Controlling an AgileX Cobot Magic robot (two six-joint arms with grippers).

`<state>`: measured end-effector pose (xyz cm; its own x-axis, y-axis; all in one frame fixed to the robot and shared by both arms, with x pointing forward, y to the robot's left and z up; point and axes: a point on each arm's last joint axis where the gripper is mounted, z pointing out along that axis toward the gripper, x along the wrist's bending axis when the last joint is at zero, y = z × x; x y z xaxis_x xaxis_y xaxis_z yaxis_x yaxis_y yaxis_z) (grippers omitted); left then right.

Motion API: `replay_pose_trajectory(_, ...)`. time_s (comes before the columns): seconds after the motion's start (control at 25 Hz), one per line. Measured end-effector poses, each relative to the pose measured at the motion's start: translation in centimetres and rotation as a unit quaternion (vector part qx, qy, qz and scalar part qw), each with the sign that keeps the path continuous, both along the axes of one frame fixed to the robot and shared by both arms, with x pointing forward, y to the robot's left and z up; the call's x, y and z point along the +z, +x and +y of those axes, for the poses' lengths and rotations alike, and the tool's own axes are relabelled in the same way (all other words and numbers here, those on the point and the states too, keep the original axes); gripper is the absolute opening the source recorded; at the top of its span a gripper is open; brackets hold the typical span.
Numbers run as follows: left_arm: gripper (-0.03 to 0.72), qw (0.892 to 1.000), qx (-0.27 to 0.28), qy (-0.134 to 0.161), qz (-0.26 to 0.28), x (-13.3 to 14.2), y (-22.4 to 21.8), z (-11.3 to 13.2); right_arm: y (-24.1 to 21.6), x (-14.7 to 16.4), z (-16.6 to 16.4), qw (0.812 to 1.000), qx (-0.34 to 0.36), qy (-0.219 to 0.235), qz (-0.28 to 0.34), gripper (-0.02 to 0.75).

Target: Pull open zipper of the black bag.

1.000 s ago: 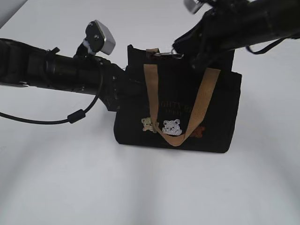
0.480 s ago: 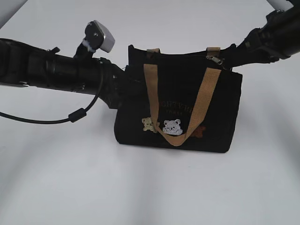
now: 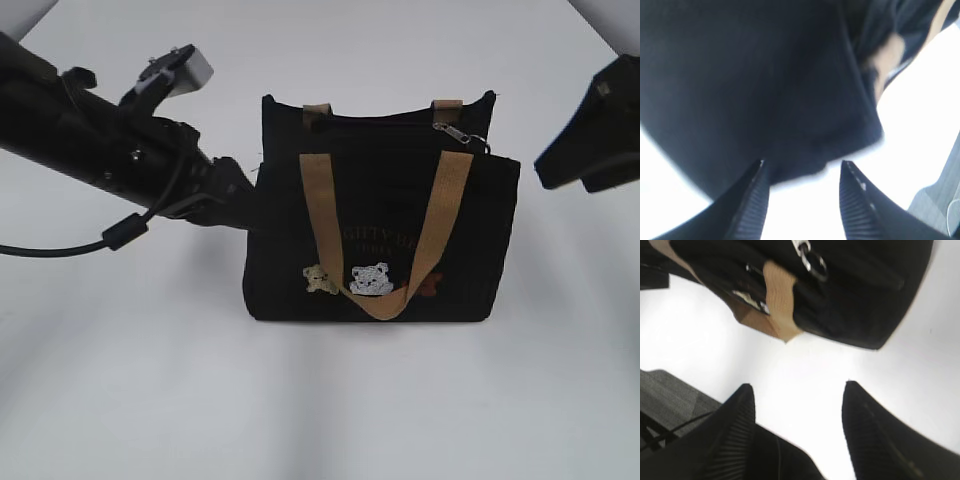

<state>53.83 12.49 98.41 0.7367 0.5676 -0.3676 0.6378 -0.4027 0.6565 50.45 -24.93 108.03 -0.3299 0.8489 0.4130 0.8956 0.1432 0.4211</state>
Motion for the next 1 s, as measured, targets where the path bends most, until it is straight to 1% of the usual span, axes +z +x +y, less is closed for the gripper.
replay_pose_trajectory(0.08,0.34,0.999,0.016,0.034,0.03,1.4,-1.1,0.9,-1.2,0.3,-0.3,0.999,-0.012,-0.015,0.039,0.407)
replay_pose_trajectory(0.12,0.335,0.998,0.033,0.045,0.036,2.4,-1.7,1.3,-1.8,0.5,-0.5,0.998,-0.02,-0.028,0.051,0.394)
replay_pose_trajectory(0.16,0.33,0.996,0.042,0.064,0.035,3.3,-2.2,1.9,-2.1,0.7,-0.8,0.997,-0.033,-0.04,0.057,0.385)
replay_pose_trajectory(0.2,0.326,0.994,0.067,0.08,0.034,4.6,-3.0,2.7,-2.6,1.1,-1.0,0.996,-0.045,-0.05,0.056,0.377)
replay_pose_trajectory(0.24,0.323,0.992,0.087,0.089,0.032,5.6,-3.8,3.3,-3.1,1.5,-1.2,0.995,-0.054,-0.061,0.049,0.372)
replay_pose_trajectory(0.28,0.321,0.989,0.114,0.092,0.028,6.8,-4.8,4.1,-3.6,2.0,-1.4,0.995,-0.06,-0.069,0.04,0.369)
replay_pose_trajectory(0.32,0.319,0.986,0.132,0.103,0.022,7.6,-5.8,4.9,-4.5,2.7,-1.5,0.995,-0.063,-0.073,0.024,0.368)
replay_pose_trajectory(0.4,0.319,0.979,0.178,0.104,0.001,9.8,-8.5,6.6,-7.0,3.7,-1.5,0.995,-0.065,-0.076,-0.007,0.367)
replay_pose_trajectory(0.48,0.316,0.973,0.209,0.1,-0.015,11.1,-11.3,8.2,-10.0,3.9,-1.6,0.994,-0.067,-0.077,-0.032,0.367)
replay_pose_trajectory(0.56,0.311,0.968,0.227,0.094,-0.042,12.2,-14.5,9.9,-12.4,2.6,-1.8,0.994,-0.067,-0.083,-0.031,0.363)
replay_pose_trajectory(0.6,0.307,0.966,0.231,0.1,-0.052,12.2,-16.0,10.6,-13.7,2.2,-1.9,0.993,-0.068,-0.087,-0.039,0.36)
replay_pose_trajectory(0.64,0.305,0.963,0.241,0.098,-0.074,12.5,-18.0,11.7,-15.3,1.7,-2.0,0.992,-0.069,-0.093,-0.053,0.356)
replay_pose_trajectory(0.68,0.304,0.959,0.249,0.102,-0.085,12.4,-19.5,12.5,-16.4,1.0,-2.2,0.991,-0.07,-0.102,-0.055,0.351)
replay_pose_trajectory(0.76,0.302,0.954,0.26,0.115,-0.1,11.4,-21.9,13.9,-17.9,-0.3,-2.5,0.989,-0.072,-0.118,-0.061,0.347)
replay_pose_trajectory(0.8,0.302,0.951,0.264,0.115,-0.109,10.9,-23.1,14.5,-18.6,-1.0,-2.6,0.987,-0.072,-0.126,-0.064,0.347)
replay_pose_trajectory(0.92,0.302,0.947,0.272,0.105,-0.137,9.5,-26.1,15.9,-20.6,-2.5,-2.9,0.984,-0.066,-0.139,-0.084,0.347)
replay_pose_trajectory(1.0,0.301,0.941,0.279,0.094,-0.165,8.5,-27.6,16.7,-21.6,-3.4,-2.9,0.982,-0.058,-0.144,-0.107,0.342)
